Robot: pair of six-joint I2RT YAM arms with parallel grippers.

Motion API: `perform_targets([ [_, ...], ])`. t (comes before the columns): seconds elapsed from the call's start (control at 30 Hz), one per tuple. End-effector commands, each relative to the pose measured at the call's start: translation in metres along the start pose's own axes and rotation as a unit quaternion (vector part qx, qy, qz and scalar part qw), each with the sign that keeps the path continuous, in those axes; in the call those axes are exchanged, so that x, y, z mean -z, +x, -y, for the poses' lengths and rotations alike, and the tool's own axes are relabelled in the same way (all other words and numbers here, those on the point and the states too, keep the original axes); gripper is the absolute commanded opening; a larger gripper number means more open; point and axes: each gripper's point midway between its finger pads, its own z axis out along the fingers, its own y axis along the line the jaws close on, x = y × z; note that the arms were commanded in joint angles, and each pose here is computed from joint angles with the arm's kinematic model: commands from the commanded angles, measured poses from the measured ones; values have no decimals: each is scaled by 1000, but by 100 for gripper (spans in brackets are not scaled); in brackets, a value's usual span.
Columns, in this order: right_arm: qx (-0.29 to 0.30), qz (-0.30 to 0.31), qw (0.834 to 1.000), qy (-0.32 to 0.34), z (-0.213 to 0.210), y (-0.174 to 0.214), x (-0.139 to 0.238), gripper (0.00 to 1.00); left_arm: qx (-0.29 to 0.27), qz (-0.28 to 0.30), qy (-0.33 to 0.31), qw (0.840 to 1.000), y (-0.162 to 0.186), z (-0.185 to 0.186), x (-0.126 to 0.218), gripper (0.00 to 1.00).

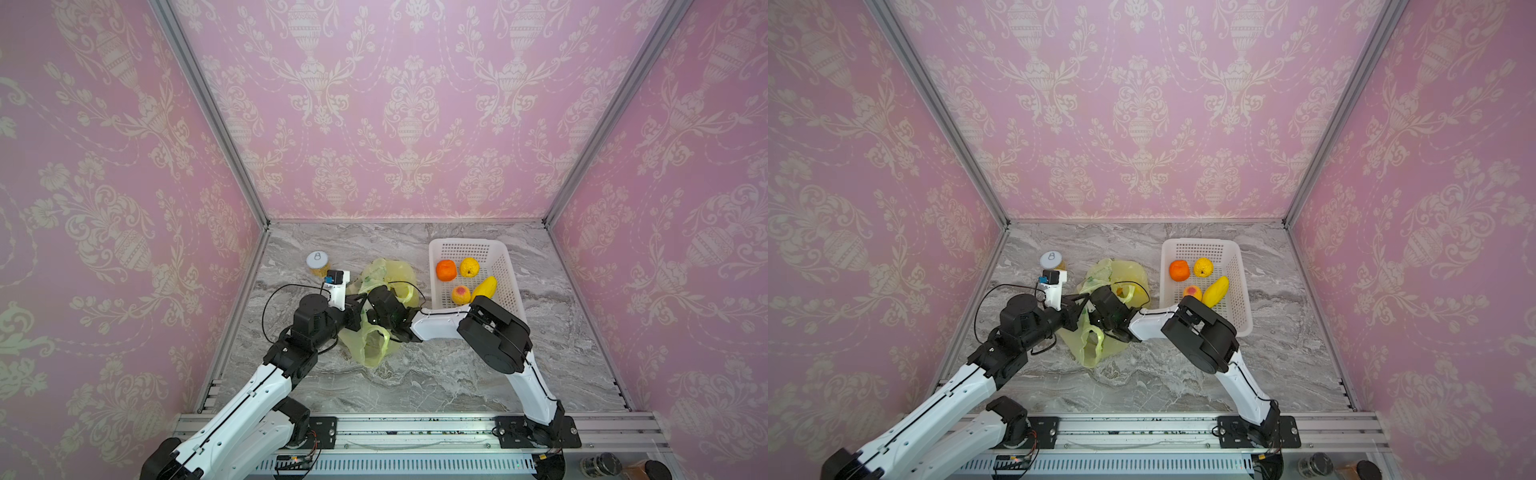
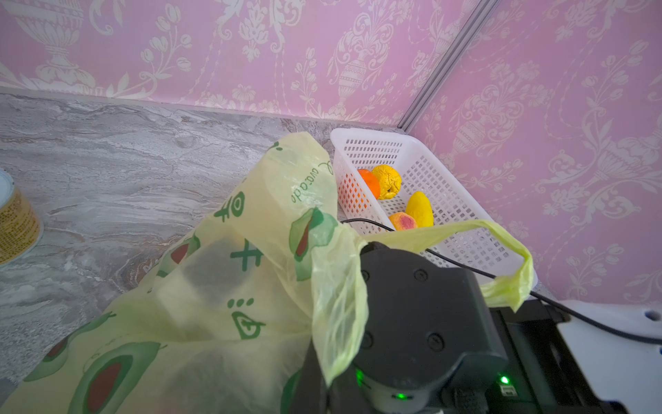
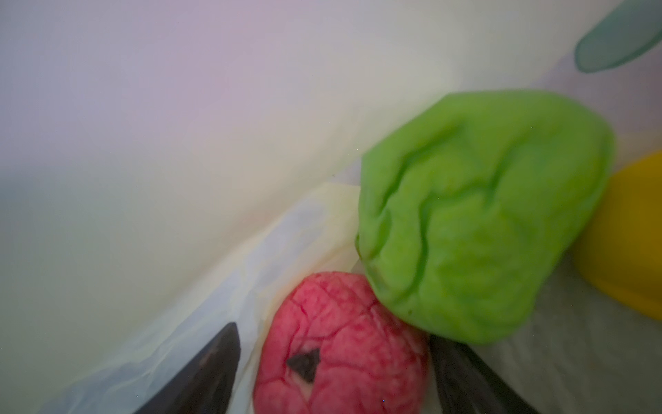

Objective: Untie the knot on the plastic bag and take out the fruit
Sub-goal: 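Lower the right gripper into the bag and grasp the pink fruit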

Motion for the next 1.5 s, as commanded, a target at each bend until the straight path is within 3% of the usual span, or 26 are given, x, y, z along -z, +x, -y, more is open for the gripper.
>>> perform_targets([
  [0.0, 12, -48, 998, 43, 10, 39, -12, 71, -11, 15, 71, 997, -10, 31, 4, 1],
  [0.07, 11, -49, 998, 48, 12, 40, -11, 63, -12, 15, 65, 998, -10, 29, 5, 1],
  [0.4, 18, -34, 998, 57, 8, 33, 9, 47, -11, 23, 35, 999, -11, 19, 9, 2],
  [0.63, -3, 15, 997, 73, 22, 4, 52, 46, -12, 28, 25, 999, -12, 15, 12, 2],
  [0.8, 11, 41, 993, 110, 33, -5, 78, 53, -12, 29, 25, 999, -13, 16, 13, 2],
  [1.03, 32, 38, 983, 176, 57, -2, 84, 65, -12, 24, 23, 999, -11, 14, 10, 2],
  [1.27, 74, 17, 988, 132, 22, 5, 75, 81, -11, 24, 20, 999, -10, 13, 9, 3],
  [1.47, 80, -8, 989, 125, 15, 20, 57, 87, -12, 24, 23, 999, -11, 14, 10, 2],
])
